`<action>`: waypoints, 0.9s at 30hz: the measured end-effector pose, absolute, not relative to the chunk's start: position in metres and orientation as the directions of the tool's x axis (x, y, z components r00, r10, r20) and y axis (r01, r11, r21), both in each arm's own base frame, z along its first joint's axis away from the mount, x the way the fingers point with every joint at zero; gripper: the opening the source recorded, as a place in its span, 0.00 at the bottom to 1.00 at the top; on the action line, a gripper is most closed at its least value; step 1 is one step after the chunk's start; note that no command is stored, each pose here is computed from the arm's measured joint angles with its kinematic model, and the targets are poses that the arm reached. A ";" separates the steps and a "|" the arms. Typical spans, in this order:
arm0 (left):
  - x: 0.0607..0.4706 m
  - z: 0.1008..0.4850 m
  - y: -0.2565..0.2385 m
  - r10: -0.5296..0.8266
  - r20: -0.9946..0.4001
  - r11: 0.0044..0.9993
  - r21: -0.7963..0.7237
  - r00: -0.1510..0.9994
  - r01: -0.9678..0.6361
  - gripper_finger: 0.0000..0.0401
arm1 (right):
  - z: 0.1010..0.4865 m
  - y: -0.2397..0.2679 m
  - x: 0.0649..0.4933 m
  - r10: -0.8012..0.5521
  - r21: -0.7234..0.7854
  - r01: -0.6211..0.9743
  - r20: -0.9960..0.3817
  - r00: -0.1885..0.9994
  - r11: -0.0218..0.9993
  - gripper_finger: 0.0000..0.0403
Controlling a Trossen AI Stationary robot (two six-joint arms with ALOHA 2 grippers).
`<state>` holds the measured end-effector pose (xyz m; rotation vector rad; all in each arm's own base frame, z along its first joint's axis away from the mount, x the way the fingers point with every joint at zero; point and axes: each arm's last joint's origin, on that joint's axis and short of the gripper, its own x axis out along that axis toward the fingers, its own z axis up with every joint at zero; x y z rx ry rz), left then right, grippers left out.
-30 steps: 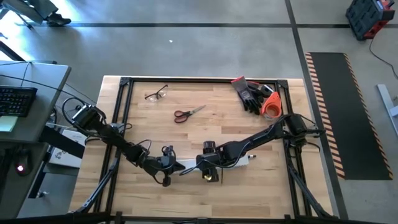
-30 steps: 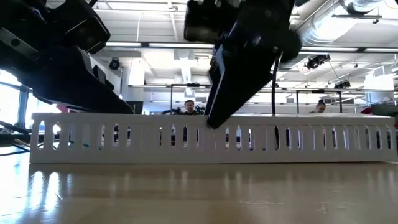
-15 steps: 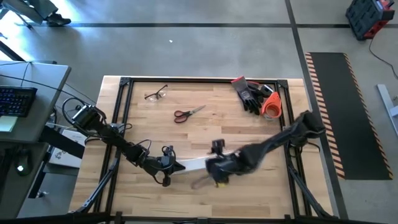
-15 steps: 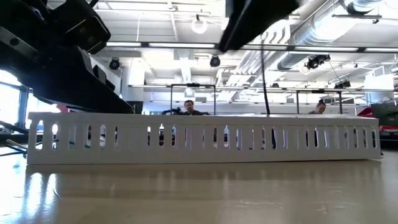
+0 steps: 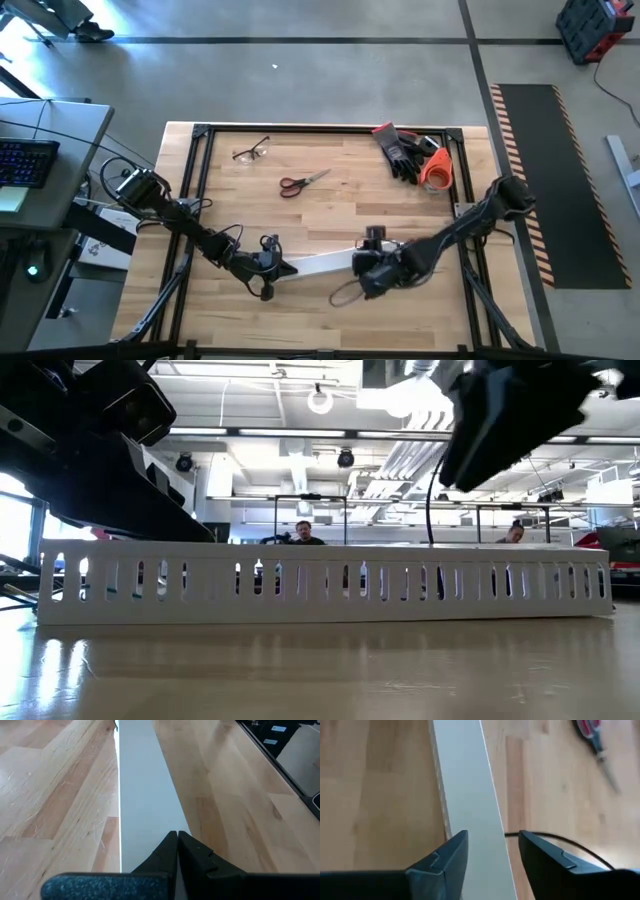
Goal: Ziptie cables
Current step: Close the white cable duct lid
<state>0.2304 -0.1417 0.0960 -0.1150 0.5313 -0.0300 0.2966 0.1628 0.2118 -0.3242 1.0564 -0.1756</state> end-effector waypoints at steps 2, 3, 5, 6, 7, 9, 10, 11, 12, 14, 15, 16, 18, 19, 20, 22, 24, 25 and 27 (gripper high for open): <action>0.230 0.096 -0.142 -0.061 -0.502 0.993 -0.114 0.863 0.005 0.00 | 0.211 0.154 0.302 -0.243 -0.284 -0.015 -0.846 0.474 0.959 0.43; 0.230 0.096 -0.142 -0.063 -0.502 0.993 -0.114 0.863 0.006 0.00 | 0.211 0.150 0.306 -0.196 -0.234 -0.025 -0.863 0.465 0.972 0.45; 0.230 0.096 -0.142 -0.062 -0.501 0.993 -0.114 0.863 0.005 0.00 | 0.214 0.140 0.317 -0.079 -0.121 -0.064 -0.889 0.451 0.991 0.51; 0.230 0.096 -0.142 -0.063 -0.501 0.993 -0.115 0.863 0.006 0.00 | 0.216 0.136 0.325 -0.014 -0.062 -0.090 -0.889 0.458 0.994 0.55; 0.230 0.096 -0.142 -0.062 -0.501 0.993 -0.115 0.863 0.005 0.00 | 0.217 0.133 0.331 0.037 -0.023 -0.123 -0.886 0.462 0.992 0.59; 0.230 0.096 -0.142 -0.062 -0.501 0.993 -0.117 0.863 0.004 0.00 | 0.212 0.128 0.340 0.071 -0.015 -0.188 -0.894 0.441 0.982 0.67; 0.230 0.096 -0.142 -0.062 -0.501 0.993 -0.120 0.863 0.002 0.00 | 0.207 0.127 0.343 0.062 -0.034 -0.216 -0.904 0.422 0.976 0.71; 0.230 0.096 -0.142 -0.062 -0.501 0.993 -0.122 0.863 0.001 0.00 | 0.202 0.125 0.346 0.054 -0.048 -0.243 -0.917 0.396 0.969 0.75; 0.230 0.096 -0.142 -0.062 -0.501 0.992 -0.123 0.863 0.000 0.00 | 0.199 0.124 0.348 0.044 -0.059 -0.260 -0.928 0.371 0.964 0.79; 0.230 0.096 -0.142 -0.061 -0.500 0.992 -0.126 0.864 -0.002 0.00 | 0.191 0.122 0.352 0.027 -0.071 -0.282 -0.944 0.328 0.957 0.85; 0.230 0.096 -0.142 -0.061 -0.500 0.992 -0.129 0.864 -0.004 0.00 | 0.186 0.121 0.354 0.019 -0.074 -0.286 -0.951 0.308 0.955 0.88; 0.230 0.096 -0.142 -0.062 -0.501 0.992 -0.130 0.863 -0.004 0.00 | 0.180 0.121 0.355 0.010 -0.076 -0.291 -0.958 0.286 0.954 0.90; 0.230 0.096 -0.142 -0.062 -0.500 0.991 -0.130 0.864 -0.004 0.00 | 0.170 0.121 0.356 -0.004 -0.083 -0.306 -0.968 0.250 0.948 0.93; 0.230 0.096 -0.142 -0.062 -0.500 0.991 -0.131 0.864 -0.004 0.00 | 0.167 0.121 0.357 -0.015 -0.092 -0.306 -0.970 0.244 0.948 0.94; 0.230 0.096 -0.142 -0.062 -0.501 0.991 -0.131 0.863 -0.004 0.00 | 0.166 0.121 0.357 -0.025 -0.103 -0.305 -0.969 0.247 0.947 0.95; 0.230 0.096 -0.142 -0.062 -0.500 0.991 -0.136 0.864 -0.008 0.00 | 0.166 0.121 0.357 -0.042 -0.119 -0.302 -0.967 0.250 0.946 0.94; 0.230 0.096 -0.142 -0.062 -0.500 0.991 -0.137 0.864 -0.008 0.00 | 0.165 0.120 0.357 -0.050 -0.121 -0.290 -0.969 0.242 0.949 0.92; 0.230 0.096 -0.142 -0.062 -0.500 0.990 -0.138 0.864 -0.008 0.00 | 0.165 0.118 0.358 -0.052 -0.121 -0.275 -0.968 0.246 0.954 0.90; 0.230 0.096 -0.142 -0.062 -0.500 0.990 -0.139 0.864 -0.009 0.00 | 0.165 0.116 0.359 -0.046 -0.111 -0.262 -0.969 0.244 0.959 0.86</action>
